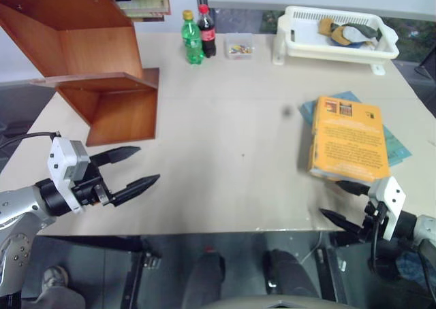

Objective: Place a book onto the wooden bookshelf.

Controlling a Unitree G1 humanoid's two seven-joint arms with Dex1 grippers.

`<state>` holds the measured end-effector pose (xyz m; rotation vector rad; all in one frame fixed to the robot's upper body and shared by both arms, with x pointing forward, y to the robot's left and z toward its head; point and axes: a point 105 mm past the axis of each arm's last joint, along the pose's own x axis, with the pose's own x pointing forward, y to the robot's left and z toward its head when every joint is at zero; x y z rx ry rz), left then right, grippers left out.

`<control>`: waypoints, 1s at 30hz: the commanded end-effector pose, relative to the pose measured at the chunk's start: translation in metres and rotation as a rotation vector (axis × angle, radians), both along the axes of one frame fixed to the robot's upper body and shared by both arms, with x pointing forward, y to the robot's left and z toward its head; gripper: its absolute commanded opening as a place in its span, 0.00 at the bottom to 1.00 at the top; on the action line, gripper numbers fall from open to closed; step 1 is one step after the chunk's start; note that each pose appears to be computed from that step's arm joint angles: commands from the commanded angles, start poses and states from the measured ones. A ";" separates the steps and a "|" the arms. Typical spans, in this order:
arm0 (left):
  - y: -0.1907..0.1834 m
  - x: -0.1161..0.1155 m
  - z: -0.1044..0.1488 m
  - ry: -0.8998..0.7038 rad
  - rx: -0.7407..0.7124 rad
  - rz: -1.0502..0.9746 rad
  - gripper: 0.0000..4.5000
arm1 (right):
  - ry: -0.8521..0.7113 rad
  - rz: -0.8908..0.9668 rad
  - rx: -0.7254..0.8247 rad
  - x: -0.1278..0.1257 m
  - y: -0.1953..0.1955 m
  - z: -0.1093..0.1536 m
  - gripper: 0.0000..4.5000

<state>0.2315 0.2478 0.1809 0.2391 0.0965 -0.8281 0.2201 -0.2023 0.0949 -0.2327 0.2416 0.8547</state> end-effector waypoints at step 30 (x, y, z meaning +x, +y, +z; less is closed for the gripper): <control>-0.065 0.027 0.019 -0.066 -0.103 -0.260 1.00 | -0.154 -0.037 0.252 0.000 0.006 0.107 0.43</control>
